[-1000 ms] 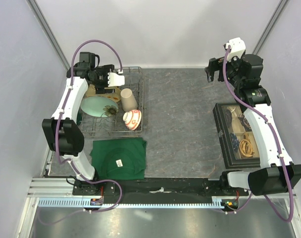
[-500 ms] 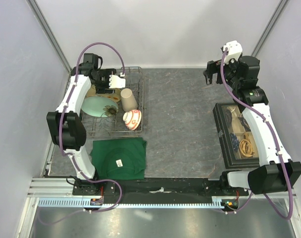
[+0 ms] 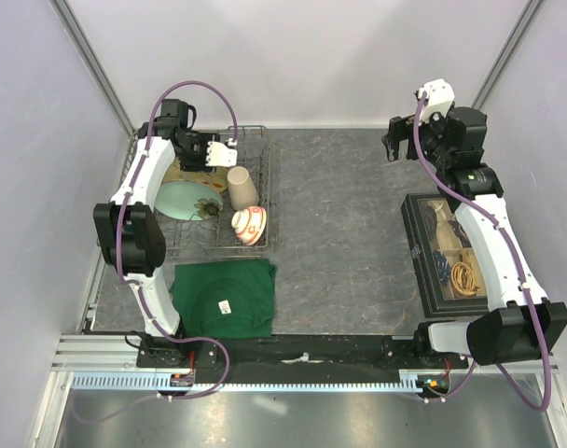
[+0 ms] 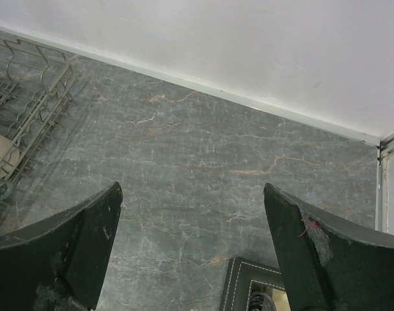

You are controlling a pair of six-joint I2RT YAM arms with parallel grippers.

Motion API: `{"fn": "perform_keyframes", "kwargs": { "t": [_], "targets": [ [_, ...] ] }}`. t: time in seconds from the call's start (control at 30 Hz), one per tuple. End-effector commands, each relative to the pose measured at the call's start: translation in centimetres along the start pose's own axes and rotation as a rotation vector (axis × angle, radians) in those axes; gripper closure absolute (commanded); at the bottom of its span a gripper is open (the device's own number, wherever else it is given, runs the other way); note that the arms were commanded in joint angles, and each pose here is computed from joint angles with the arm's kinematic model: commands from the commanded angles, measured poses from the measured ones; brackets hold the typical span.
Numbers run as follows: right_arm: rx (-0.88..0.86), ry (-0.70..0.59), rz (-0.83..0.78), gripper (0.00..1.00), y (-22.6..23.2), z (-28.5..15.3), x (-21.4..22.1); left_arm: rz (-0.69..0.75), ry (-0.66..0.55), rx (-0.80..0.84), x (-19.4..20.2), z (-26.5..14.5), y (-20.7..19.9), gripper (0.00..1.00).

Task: Unload the mixed dishes from the dish rack
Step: Pick up the plate from the dish rack.

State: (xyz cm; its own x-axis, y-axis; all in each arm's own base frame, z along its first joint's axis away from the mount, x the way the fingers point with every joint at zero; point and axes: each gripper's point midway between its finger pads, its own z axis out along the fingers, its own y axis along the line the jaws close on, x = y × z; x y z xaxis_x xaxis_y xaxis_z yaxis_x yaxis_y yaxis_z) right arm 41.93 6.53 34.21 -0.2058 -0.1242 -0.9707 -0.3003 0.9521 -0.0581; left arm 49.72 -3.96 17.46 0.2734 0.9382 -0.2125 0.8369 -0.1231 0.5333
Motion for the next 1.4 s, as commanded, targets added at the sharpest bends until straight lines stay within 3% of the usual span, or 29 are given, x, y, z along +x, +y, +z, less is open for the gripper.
{"fn": "perform_keyframes", "kwargs": {
  "t": [0.0, 0.97, 1.37],
  "targets": [
    [0.007, -0.029, -0.013, 0.02, -0.3, 0.3, -0.4, 0.059, 0.010, -0.005, -0.2, -0.7, 0.9, 0.42],
    [0.011, -0.026, -0.015, 0.02, -0.3, 0.4, 0.2, 0.104, 0.045, -0.011, 0.0, -1.6, 1.6, 0.69],
    [0.010, -0.027, -0.014, 0.02, -0.3, 0.5, 0.3, 0.148, 0.085, 0.008, 0.5, -1.8, 1.5, 0.90]
  ]
}}
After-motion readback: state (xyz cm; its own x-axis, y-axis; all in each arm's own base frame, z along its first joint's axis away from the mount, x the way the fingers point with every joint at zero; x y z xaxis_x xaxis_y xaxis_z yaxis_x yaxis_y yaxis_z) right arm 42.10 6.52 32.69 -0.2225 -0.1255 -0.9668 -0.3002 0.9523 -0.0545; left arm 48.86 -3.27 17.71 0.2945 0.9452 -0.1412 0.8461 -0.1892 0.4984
